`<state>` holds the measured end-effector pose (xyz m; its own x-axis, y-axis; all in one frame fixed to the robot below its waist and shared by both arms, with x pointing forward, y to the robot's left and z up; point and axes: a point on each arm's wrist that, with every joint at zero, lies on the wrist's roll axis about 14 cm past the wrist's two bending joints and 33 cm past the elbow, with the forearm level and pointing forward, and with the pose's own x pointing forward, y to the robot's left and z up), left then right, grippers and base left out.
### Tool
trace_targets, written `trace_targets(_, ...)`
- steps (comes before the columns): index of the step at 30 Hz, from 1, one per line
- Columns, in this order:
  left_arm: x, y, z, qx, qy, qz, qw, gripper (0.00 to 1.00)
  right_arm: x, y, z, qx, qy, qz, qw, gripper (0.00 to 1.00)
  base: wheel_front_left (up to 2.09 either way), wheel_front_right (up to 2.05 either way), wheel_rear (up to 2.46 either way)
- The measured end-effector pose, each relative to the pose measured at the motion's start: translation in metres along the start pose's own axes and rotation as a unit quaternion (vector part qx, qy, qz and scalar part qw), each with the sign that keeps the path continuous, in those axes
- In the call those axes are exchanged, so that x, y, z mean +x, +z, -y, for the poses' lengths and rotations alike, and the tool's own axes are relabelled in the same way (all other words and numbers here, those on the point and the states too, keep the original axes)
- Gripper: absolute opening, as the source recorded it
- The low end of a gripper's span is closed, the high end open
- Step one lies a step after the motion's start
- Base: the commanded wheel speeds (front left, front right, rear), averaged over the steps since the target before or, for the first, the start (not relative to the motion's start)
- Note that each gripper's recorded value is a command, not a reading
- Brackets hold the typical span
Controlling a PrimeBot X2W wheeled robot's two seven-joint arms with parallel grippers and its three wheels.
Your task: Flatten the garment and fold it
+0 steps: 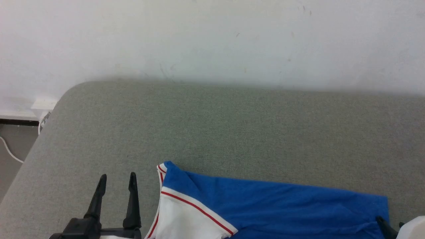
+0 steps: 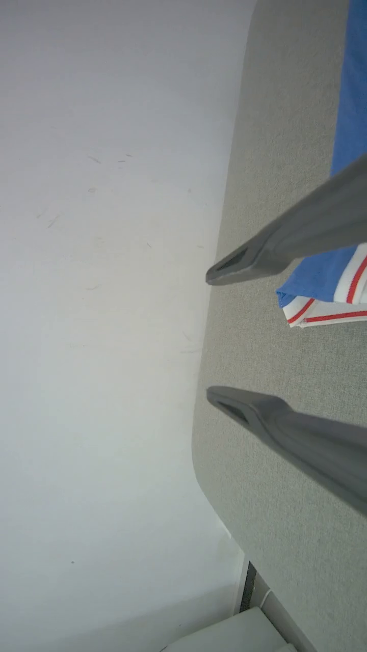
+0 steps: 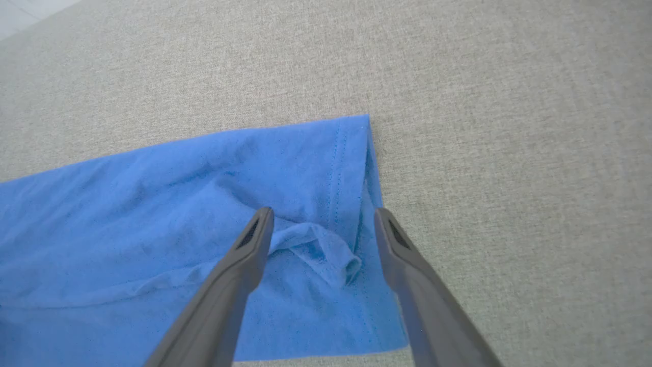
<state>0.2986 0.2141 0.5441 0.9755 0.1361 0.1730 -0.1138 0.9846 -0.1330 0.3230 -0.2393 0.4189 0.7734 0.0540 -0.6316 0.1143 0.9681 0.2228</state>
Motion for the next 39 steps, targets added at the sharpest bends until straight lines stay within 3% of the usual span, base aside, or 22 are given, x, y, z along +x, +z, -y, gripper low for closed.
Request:
trace_targets(4, -0.002, 0.011, 0.000, 0.040, -0.001, 0.024, 0.999, 1.00, 0.002, -0.011, 0.016, 0.007, -0.031, -0.009, 0.999, 1.00, 0.00, 0.00, 0.00)
trace_targets(10, -0.002, 0.009, 0.005, 0.059, -0.009, 0.023, 0.998, 1.00, 0.014, -0.034, 0.024, 0.042, -0.045, -0.046, 0.997, 1.00, 0.00, 0.00, 0.00)
trace_targets(21, 0.000, -0.003, 0.000, 0.068, -0.004, 0.002, 0.998, 1.00, 0.036, -0.050, 0.012, 0.035, -0.027, -0.083, 0.996, 1.00, 0.00, 0.00, 0.00)
trace_targets(22, 0.000, -0.003, -0.001, 0.070, -0.002, 0.001, 0.998, 1.00, 0.037, -0.051, 0.011, 0.032, -0.025, -0.086, 0.995, 0.80, 0.00, 0.00, 0.00)
trace_targets(23, 0.000, -0.004, -0.002, 0.071, 0.000, 0.000, 0.997, 1.00, 0.038, -0.052, 0.010, 0.029, -0.024, -0.088, 0.995, 0.46, 0.00, 0.00, 0.00)
trace_targets(24, 0.000, -0.005, -0.003, 0.071, -0.001, -0.002, 0.997, 1.00, 0.039, -0.052, 0.009, 0.026, -0.022, -0.089, 0.995, 0.19, 0.00, 0.00, 0.00)
trace_targets(25, 0.000, -0.006, -0.003, 0.072, -0.001, -0.004, 0.997, 1.00, 0.039, -0.052, 0.009, 0.024, -0.021, -0.089, 0.996, 0.00, 0.00, 0.00, 0.00)
trace_targets(33, -0.002, -0.008, -0.002, 0.075, -0.005, -0.006, 0.997, 1.00, 0.038, -0.044, 0.000, 0.022, -0.003, -0.061, 0.998, 0.00, 0.00, 0.00, 0.00)
trace_targets(39, -0.003, -0.006, 0.002, 0.070, -0.012, -0.001, 0.997, 1.00, 0.029, -0.024, 0.032, 0.010, -0.037, -0.030, 0.999, 0.00, 0.00, 0.00, 0.00)
